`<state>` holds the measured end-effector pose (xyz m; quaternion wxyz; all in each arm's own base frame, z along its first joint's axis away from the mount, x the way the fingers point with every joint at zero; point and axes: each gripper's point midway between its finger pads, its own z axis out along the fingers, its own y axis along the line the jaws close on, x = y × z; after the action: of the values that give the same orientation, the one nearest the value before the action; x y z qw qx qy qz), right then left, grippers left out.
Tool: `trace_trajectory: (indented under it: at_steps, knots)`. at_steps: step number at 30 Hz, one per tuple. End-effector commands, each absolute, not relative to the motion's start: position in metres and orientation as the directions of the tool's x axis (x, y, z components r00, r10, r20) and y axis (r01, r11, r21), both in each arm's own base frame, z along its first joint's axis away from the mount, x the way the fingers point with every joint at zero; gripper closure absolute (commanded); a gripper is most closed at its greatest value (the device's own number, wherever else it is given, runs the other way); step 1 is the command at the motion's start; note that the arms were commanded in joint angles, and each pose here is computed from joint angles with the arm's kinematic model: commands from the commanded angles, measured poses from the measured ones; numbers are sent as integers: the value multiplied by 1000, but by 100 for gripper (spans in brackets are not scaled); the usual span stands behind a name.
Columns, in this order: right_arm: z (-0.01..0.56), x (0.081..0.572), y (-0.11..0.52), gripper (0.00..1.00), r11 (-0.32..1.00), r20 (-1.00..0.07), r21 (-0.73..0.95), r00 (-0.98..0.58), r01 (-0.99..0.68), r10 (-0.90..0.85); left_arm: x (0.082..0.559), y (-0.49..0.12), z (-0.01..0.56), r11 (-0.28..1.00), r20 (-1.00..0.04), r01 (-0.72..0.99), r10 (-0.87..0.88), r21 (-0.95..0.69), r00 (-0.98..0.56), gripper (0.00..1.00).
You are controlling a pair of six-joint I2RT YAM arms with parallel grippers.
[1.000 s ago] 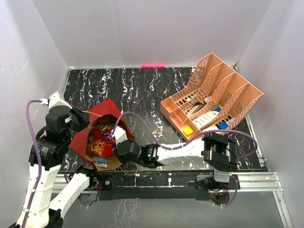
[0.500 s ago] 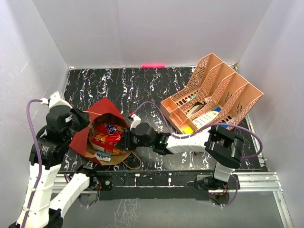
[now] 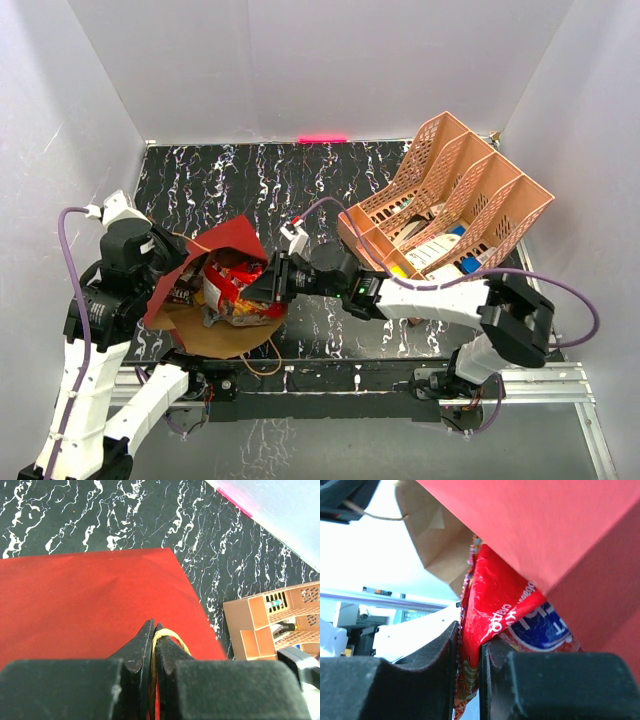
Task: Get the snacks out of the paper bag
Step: Take out the snack from the paper bag, then place the snack at the center of the board.
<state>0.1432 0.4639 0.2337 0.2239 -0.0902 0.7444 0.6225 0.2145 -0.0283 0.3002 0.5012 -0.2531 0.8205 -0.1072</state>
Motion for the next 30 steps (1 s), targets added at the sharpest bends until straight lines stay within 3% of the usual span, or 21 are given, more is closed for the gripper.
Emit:
trace_trajectory:
  at_steps: [1, 7, 15, 18, 24, 30]
  knots:
    - [357, 129, 438, 93, -8, -598, 785, -761, -619, 251, 215, -20, 314, 851, -797, -318, -511, -418, -321, 100]
    - [384, 116, 409, 93, 13, -727, 666, -645, -746, 236, 214, -18, 314, 848, -802, -318, -515, -424, -304, 100]
    - [460, 93, 363, 93, -45, -814, 501, -487, -865, 317, 216, -20, 312, 849, -799, -313, -516, -426, -310, 100]
    - [491, 95, 344, 93, -7, -822, 452, -420, -892, 383, 215, -19, 313, 848, -802, -316, -515, -426, -303, 100]
    - [523, 131, 306, 93, 247, -829, 407, -242, -879, 505, 215, -16, 318, 846, -809, -316, -516, -430, -281, 100]
    - [520, 192, 285, 93, 556, -849, 412, -82, -722, 522, 213, -14, 322, 845, -813, -320, -515, -428, -273, 100]
